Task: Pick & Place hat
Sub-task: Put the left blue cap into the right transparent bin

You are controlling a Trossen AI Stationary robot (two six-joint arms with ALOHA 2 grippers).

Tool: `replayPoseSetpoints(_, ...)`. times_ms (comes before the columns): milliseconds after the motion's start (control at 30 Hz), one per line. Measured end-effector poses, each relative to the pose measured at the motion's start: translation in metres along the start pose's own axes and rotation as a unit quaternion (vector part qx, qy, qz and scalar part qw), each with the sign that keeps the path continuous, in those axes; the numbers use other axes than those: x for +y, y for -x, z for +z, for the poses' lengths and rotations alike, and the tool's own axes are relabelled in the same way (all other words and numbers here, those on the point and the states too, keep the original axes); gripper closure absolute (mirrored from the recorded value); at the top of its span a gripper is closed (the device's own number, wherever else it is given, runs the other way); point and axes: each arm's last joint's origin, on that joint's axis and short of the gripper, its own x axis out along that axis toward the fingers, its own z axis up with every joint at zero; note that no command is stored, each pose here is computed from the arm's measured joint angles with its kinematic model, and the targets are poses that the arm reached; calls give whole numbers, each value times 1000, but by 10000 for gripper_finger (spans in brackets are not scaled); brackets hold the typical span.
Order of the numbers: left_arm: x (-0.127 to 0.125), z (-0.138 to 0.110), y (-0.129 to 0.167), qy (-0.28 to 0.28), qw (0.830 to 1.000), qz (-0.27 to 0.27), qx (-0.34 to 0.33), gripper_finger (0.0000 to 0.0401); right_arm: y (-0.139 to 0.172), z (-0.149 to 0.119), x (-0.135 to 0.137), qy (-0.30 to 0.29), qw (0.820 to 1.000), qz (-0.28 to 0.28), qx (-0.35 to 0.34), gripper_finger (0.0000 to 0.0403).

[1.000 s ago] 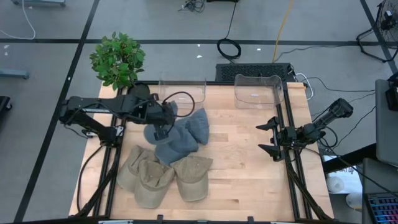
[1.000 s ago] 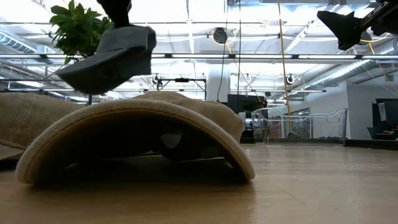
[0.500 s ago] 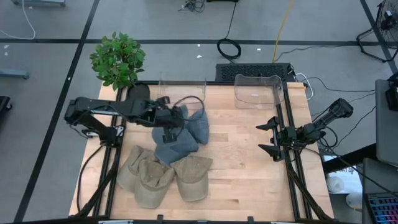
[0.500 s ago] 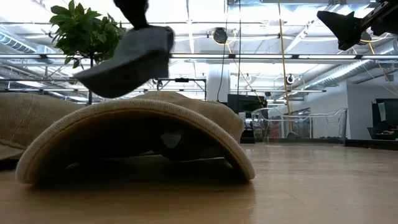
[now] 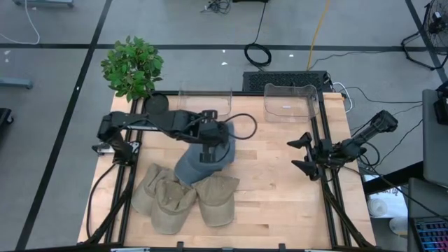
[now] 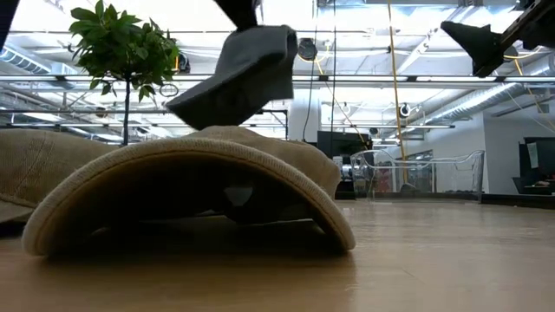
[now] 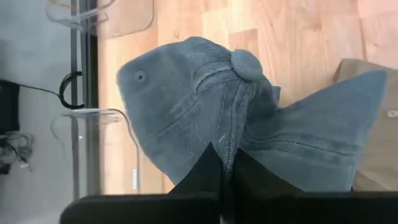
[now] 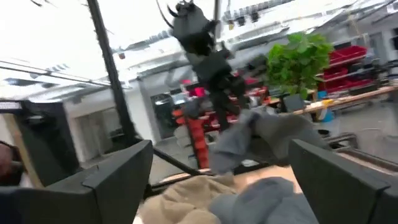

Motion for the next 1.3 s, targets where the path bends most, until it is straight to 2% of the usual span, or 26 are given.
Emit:
replayPoseSetpoints(133,7,14,13,-14,1000,7,-3,392,0,0,-4,2,998,-66,-5,41)
replayPoseSetpoints(233,11,19,23,-14,1000,9,-19,395,1,3,-8,8,989,-145,-19,41)
replayPoseSetpoints(333,13,21,29,-9,999,13,-32,395,3,2,-12,34,974,-223,-13,41)
replayPoseSetpoints(467,14,21,29,-8,999,25,-31,395,4,-1,-16,71,954,-290,6,41)
replayPoseSetpoints(667,16,21,29,9,999,42,-33,393,9,-5,-21,122,912,-390,34,41)
replayPoseSetpoints(733,18,22,29,10,998,53,-34,394,9,-7,-22,121,909,-397,34,41)
replayPoseSetpoints(800,20,22,29,12,998,54,-38,395,9,-7,-21,112,915,-387,31,41)
replayPoseSetpoints(933,23,23,28,17,998,44,-43,395,3,-2,-17,141,947,-288,29,41)
replayPoseSetpoints(1000,23,24,27,10,998,40,-50,394,0,-2,-16,162,951,-261,34,41)
replayPoseSetpoints(1033,23,25,26,4,998,41,-54,394,-2,-2,-16,189,946,-260,49,41)
replayPoseSetpoints(1133,22,26,26,-10,998,40,-57,395,-19,25,-6,242,931,-267,59,41)
replayPoseSetpoints(1300,22,30,25,-11,996,40,-78,394,-55,49,10,353,890,-269,103,41)
